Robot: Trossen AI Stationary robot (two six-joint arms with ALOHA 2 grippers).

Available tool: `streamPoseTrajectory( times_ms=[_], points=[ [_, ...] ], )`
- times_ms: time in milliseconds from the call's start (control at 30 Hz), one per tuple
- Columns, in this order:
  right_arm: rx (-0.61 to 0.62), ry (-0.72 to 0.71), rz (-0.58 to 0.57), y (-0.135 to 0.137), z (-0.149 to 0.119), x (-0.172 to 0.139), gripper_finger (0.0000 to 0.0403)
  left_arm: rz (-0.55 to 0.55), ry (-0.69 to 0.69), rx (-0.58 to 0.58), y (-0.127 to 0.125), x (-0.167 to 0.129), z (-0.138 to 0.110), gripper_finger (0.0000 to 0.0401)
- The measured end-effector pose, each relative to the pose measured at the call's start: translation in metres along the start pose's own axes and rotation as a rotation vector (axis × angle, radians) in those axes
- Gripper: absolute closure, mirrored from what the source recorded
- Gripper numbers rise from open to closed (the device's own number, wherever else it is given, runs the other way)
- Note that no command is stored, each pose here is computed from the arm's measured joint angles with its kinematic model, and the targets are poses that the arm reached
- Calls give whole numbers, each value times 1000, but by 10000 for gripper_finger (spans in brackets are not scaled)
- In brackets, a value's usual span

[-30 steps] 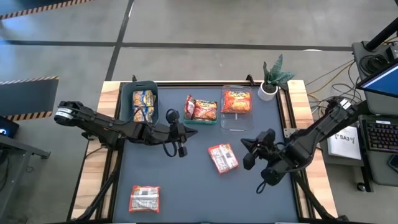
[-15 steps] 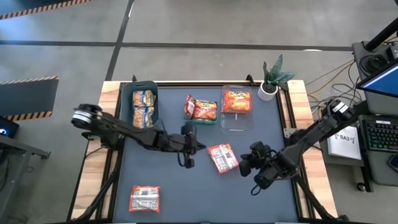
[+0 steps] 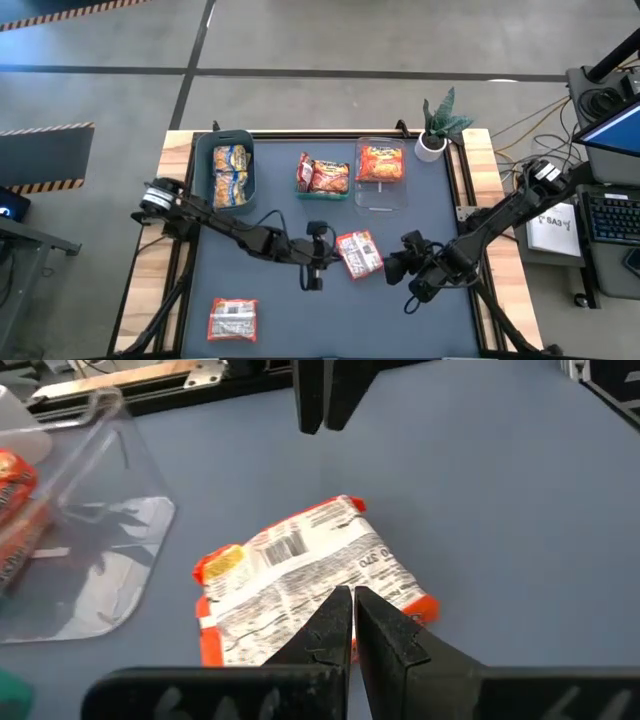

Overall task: Sort Maruchan noodles
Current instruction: Put the right orange noodle pack into the transparent bin

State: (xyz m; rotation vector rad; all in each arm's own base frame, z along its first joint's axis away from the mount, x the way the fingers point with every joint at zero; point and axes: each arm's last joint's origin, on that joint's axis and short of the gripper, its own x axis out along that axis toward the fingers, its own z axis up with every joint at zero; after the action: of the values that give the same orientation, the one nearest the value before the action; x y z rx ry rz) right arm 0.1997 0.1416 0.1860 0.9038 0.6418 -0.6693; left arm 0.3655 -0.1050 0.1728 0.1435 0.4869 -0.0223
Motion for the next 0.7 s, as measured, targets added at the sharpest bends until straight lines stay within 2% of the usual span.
streamPoseTrajectory(
  times_ms=[167, 367, 700],
  points=[
    [-9, -26, -13, -1, -9, 13, 184, -8, 5, -12, -6, 7, -8, 401],
    [10, -42, -76, -9, -17, 27, 139, -5, -26, -33, -8, 18, -14, 401],
    [19, -70, -47, -10, -6, 43, 128, -6, 13, -30, -17, 49, -33, 401]
  ],
)
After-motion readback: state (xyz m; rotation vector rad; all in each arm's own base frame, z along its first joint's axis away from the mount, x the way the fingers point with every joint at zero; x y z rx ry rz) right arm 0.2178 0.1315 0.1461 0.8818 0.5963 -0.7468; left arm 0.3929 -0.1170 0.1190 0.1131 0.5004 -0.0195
